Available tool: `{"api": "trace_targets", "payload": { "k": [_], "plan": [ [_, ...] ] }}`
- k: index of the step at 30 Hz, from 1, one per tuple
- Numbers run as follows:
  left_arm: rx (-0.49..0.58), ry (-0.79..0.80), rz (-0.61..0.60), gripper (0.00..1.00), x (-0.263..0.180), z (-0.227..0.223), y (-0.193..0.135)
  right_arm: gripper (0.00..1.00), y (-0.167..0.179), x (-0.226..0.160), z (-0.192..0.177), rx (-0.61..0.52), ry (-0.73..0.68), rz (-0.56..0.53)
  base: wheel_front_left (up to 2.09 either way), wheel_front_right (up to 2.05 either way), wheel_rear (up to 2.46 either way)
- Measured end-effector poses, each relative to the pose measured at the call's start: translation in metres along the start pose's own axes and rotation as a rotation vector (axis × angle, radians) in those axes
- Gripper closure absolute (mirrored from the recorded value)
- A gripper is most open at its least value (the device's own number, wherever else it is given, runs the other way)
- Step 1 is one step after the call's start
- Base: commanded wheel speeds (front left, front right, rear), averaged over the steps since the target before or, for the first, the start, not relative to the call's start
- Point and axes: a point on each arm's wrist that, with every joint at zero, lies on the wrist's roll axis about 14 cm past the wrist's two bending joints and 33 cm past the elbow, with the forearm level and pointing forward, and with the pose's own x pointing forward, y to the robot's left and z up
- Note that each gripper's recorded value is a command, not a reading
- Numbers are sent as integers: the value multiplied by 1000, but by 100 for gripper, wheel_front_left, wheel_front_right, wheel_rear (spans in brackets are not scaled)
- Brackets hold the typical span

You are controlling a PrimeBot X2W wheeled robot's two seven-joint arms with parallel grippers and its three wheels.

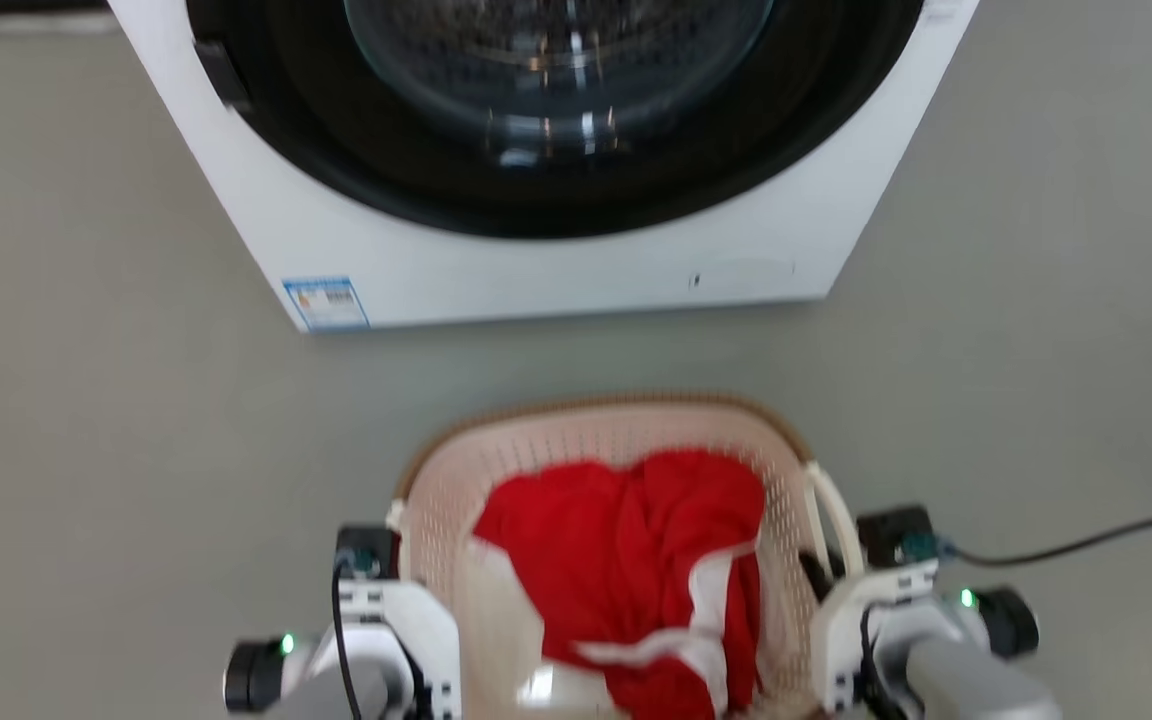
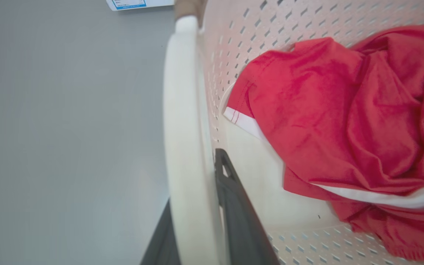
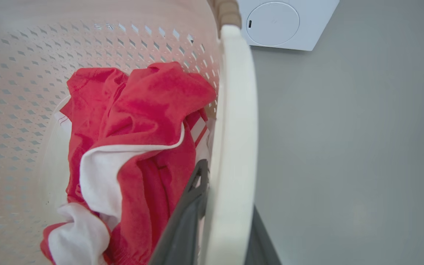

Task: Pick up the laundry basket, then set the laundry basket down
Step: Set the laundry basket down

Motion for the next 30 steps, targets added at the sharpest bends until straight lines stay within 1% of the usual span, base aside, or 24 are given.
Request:
{"api": "trace_targets", "payload": {
  "k": [7, 17, 22, 30],
  "plan": [
    [3, -3, 9, 100, 41, 20, 6, 100, -16, 42, 21, -10, 1, -7, 0, 0, 0],
    [31, 11, 16, 100, 108, 35, 15, 100, -41, 105, 28, -16, 26, -12, 0, 0, 0],
    [49, 2, 20, 100, 142, 40, 21, 100, -53, 134, 24, -17, 22, -12, 0, 0, 0],
    [56, 9, 23, 100, 181, 28, 28, 100, -65, 167, 5, -7, 34, -22, 0, 0, 0]
  ]
}}
